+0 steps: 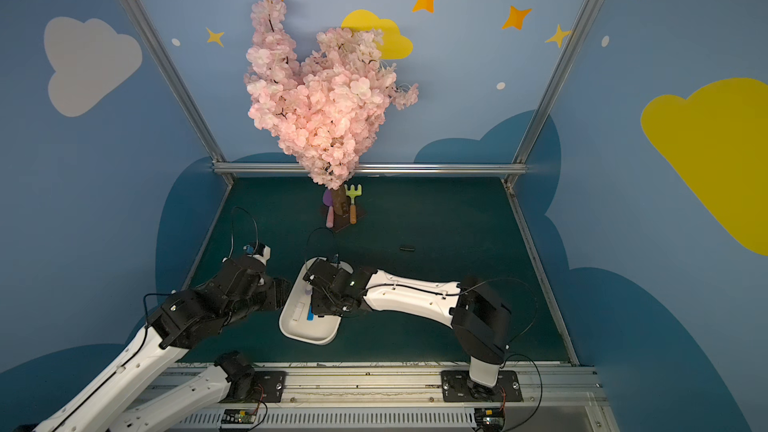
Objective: Put the usb flash drive into the storage box
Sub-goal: Place the USB flash in the storage box.
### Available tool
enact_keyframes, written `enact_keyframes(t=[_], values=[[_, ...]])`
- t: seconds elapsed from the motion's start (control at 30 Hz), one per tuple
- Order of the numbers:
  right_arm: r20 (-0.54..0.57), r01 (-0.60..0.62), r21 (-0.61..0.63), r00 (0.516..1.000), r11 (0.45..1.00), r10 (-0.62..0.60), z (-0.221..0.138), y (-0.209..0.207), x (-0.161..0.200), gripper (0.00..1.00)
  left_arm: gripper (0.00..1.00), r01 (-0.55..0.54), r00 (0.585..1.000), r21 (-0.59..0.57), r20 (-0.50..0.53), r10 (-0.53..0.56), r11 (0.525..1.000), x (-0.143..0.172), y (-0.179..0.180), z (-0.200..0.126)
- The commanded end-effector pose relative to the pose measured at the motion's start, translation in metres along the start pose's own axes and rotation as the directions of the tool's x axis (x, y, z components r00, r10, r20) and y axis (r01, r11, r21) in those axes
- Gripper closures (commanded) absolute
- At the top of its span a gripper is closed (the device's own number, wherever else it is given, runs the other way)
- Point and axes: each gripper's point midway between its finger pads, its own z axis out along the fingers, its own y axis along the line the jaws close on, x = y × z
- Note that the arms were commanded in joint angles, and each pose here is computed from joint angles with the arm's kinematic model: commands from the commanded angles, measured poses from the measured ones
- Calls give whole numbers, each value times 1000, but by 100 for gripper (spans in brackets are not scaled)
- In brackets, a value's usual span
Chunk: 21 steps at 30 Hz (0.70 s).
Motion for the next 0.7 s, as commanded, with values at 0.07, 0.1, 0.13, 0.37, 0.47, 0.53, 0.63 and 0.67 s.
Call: enact_keyframes(t=[0.07,0.1,0.13,0.37,0.47,0.53,0.63,0.67], values=[[25,-72,87,997,994,70,15,-5,-1,82,36,4,1000,-12,5,-4,1000,2,4,-1],[30,-82,97,996,992,79,19,-7,-2,82,36,6,1000,-9,10,-6,1000,1,5,-2],[38,-92,112,995,989,88,22,-9,-2,81,36,7,1000,-6,15,-7,1000,1,5,-3],[14,-154,163,988,975,154,45,-19,2,80,36,10,999,7,32,-11,1000,0,5,-7],[9,-174,177,985,969,175,54,-26,5,80,36,13,999,11,38,-13,1000,0,5,-8],[-1,-182,185,983,966,185,60,-29,8,81,36,14,999,10,40,-14,1000,0,6,-8],[-9,-183,189,982,965,188,66,-28,6,81,36,13,999,10,40,-13,1000,0,6,-8],[-13,-180,191,983,965,186,68,-28,6,80,36,14,999,12,41,-15,1000,0,5,-8]])
